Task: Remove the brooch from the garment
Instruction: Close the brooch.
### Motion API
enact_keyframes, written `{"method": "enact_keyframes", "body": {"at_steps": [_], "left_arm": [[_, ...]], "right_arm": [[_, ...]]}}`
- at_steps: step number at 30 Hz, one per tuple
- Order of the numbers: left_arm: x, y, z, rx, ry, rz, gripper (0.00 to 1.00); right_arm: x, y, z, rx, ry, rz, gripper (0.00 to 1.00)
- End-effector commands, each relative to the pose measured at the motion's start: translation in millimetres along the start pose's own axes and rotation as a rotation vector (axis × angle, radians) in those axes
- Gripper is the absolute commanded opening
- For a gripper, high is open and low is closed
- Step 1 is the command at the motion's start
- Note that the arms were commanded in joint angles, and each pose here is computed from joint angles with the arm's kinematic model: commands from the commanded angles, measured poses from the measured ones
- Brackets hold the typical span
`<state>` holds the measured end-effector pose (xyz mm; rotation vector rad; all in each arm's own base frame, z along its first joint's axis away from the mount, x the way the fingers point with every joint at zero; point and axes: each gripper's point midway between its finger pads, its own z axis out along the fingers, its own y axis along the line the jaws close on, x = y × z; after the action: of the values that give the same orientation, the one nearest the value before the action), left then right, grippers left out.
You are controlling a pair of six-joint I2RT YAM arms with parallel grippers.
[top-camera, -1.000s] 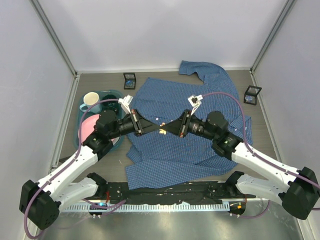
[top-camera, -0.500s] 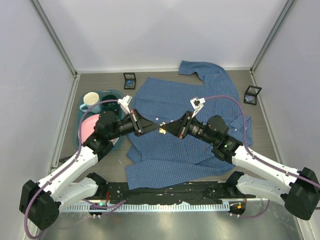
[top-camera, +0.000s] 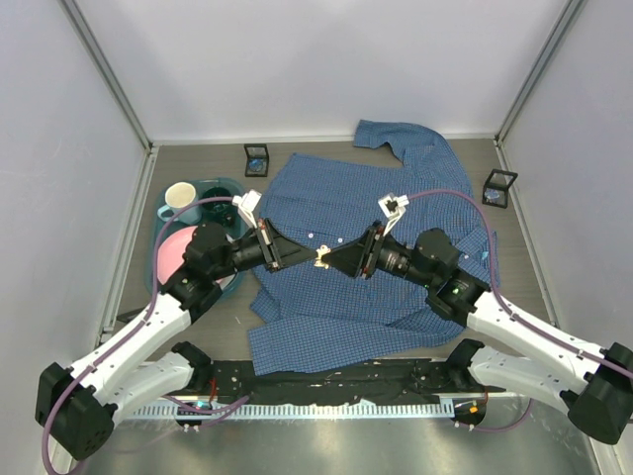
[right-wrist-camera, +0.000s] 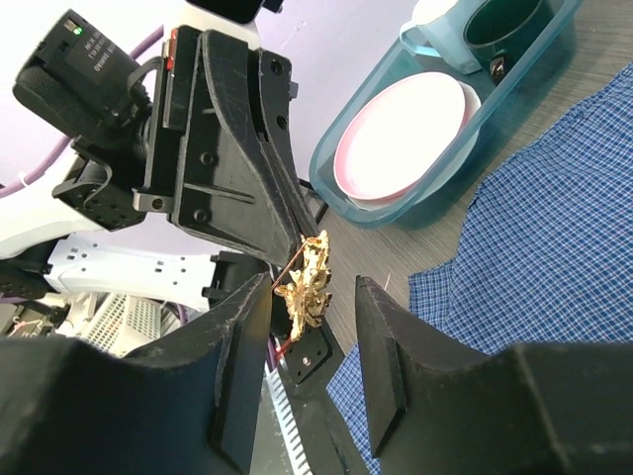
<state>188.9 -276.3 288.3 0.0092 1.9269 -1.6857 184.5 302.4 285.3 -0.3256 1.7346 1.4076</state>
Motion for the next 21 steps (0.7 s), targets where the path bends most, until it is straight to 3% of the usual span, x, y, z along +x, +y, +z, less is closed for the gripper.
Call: {"method": "enact_keyframes", "body": {"at_steps": [1,12,21], "left_arm": [[-8,-23,-4,0.063,-0.021,0.071,0.00],[-7,-28,-5,0.086,-0.021,0.083,0.00],[-7,-27,-2,0.097,-0.016,0.076,0.00]], "right_arm": [[-17,18,-8,-0.068,-0.047,0.004,0.45],[-27,7,-16,-0.088,-0.090,0.084,0.44],[-12,13,-7,-0.169,0.003,0.110,0.31]]}}
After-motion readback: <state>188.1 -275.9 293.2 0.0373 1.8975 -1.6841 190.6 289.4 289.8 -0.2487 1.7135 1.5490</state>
